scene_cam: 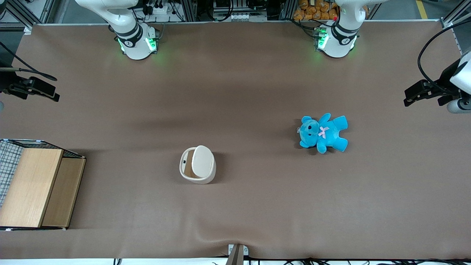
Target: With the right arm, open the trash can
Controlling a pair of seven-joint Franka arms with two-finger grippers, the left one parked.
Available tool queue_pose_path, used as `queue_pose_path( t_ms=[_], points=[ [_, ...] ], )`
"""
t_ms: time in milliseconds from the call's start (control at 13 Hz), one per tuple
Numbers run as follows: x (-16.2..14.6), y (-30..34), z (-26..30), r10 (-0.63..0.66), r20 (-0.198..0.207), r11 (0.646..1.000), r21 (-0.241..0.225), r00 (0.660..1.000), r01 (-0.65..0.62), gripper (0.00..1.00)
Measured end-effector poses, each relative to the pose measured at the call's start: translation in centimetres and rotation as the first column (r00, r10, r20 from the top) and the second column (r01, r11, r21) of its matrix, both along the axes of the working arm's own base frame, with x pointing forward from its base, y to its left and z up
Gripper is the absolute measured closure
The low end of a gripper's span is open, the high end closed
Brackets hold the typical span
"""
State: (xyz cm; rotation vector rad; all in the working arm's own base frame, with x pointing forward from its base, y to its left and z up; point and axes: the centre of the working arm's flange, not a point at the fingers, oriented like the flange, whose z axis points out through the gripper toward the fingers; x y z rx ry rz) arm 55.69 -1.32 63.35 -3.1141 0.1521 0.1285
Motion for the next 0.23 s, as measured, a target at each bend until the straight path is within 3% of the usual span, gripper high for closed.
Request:
queue_pose_path(
  t_ms=[231],
  points=[
    [0.0, 0.0, -0.01, 0.008, 0.0, 1.0, 0.001, 1.0, -0.008, 0.0]
  ],
)
